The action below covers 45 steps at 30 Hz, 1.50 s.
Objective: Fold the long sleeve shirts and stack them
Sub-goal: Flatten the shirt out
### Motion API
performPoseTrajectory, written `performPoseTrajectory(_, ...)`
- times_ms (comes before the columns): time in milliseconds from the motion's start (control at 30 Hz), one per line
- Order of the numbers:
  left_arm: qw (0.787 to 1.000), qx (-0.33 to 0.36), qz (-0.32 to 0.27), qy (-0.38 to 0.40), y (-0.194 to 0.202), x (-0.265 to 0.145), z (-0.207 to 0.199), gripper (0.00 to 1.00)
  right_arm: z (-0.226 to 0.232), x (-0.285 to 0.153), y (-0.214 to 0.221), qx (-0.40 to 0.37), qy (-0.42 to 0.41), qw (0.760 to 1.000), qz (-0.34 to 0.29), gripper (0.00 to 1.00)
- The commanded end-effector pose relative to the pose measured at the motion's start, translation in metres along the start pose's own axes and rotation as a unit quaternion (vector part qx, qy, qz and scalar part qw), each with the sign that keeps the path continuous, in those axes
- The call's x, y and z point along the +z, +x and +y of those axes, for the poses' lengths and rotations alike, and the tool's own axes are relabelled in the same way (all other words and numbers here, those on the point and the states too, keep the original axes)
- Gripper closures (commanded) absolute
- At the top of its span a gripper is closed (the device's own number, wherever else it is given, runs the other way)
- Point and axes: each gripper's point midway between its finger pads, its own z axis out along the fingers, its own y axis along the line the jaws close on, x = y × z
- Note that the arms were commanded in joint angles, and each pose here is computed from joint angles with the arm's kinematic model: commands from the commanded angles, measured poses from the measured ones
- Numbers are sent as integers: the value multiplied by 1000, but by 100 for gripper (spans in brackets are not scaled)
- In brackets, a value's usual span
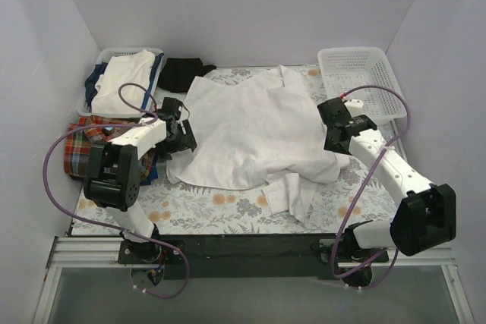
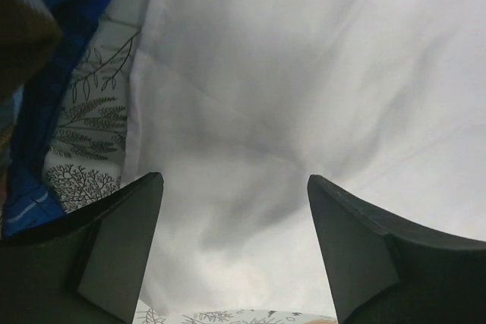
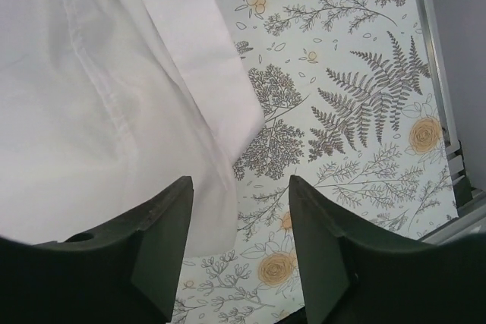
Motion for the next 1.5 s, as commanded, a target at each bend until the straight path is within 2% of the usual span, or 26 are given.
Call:
performPoseTrajectory(0, 997, 0, -62, 41, -49, -26, -29, 23, 1, -24, -37, 49, -20, 997, -54, 37)
performPoseTrajectory(167, 993, 8, -96, 63, -77, -40, -52, 21, 37, -27, -75, 25, -82, 993, -77, 37)
performPoseTrajectory(267, 992, 14, -99, 79, -87, -38, -68, 21, 78, -16, -79, -10, -137, 989, -49, 37)
performPoseTrajectory(467, 994, 26, -83, 68, -90, 0, -90, 21, 157, 16, -66, -66, -233, 970, 28, 36)
performPoseTrajectory(500, 995, 28, -77, 60, -90, 11, -91, 21, 169, 27, -57, -73, -241, 966, 51, 36)
performPoseTrajectory(667, 995, 35, -91, 25, -108, 30, -92, 20, 199, 47, -63, -81, -257, 961, 63, 35)
performPoseTrajectory(800, 996, 39, -78, -17, -103, 45, -79, 20, 221, 72, -57, -99, -263, 956, 83, 35)
performPoseTrajectory(1000, 996, 38, -74, -38, -94, 50, -66, 18, 243, 103, -58, -113, -262, 953, 97, 35)
performPoseTrajectory(1033, 996, 39, -72, -41, -93, 51, -65, 18, 251, 101, -73, -108, -270, 953, 82, 35)
performPoseTrajectory(1100, 996, 41, -69, -46, -92, 52, -62, 18, 261, 116, -72, -113, -273, 951, 90, 35)
performPoseTrajectory(1133, 996, 41, -70, -47, -93, 53, -61, 17, 270, 112, -96, -106, -283, 951, 64, 35)
performPoseTrajectory(1233, 995, 36, -74, -52, -99, 53, -58, 15, 282, 128, -110, -109, -287, 951, 50, 35)
performPoseTrajectory(1267, 995, 32, -75, -50, -102, 53, -59, 13, 288, 122, -131, -104, -297, 949, 23, 35)
performPoseTrajectory(1333, 996, 23, -80, -37, -112, 53, -64, 12, 293, 125, -144, -112, -297, 948, -1, 34)
performPoseTrajectory(1467, 995, 26, -100, -14, -134, 48, -80, 10, 283, 107, -186, -98, -291, 949, -68, 33)
